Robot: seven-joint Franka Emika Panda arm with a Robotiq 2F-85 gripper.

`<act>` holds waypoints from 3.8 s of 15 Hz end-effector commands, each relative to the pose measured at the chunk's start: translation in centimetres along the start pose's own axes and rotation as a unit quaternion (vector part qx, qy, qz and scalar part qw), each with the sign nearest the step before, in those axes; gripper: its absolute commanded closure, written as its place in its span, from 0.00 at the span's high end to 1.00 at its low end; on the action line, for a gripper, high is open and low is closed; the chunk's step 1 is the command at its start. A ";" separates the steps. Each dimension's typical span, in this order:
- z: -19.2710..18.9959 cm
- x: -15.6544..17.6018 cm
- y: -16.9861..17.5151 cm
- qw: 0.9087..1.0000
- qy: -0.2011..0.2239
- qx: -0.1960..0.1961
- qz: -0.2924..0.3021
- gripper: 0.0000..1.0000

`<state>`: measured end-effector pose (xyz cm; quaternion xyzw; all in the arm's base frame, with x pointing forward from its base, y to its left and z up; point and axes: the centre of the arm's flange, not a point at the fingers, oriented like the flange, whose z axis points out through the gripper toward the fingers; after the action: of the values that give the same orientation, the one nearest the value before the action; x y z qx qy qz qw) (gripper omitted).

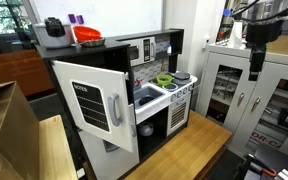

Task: Close the open cabinet drawer.

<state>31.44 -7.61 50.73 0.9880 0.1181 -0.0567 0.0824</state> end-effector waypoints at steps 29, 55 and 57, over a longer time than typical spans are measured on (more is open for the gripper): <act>-15.2 20.0 -22.4 0.913 0.251 0.173 -0.272 1.00; -9.4 27.2 -21.9 0.921 0.276 -0.273 0.013 1.00; -8.8 27.0 -20.7 0.917 0.254 -0.303 0.061 1.00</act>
<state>53.07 20.38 53.11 0.9075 0.1415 0.2537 0.3035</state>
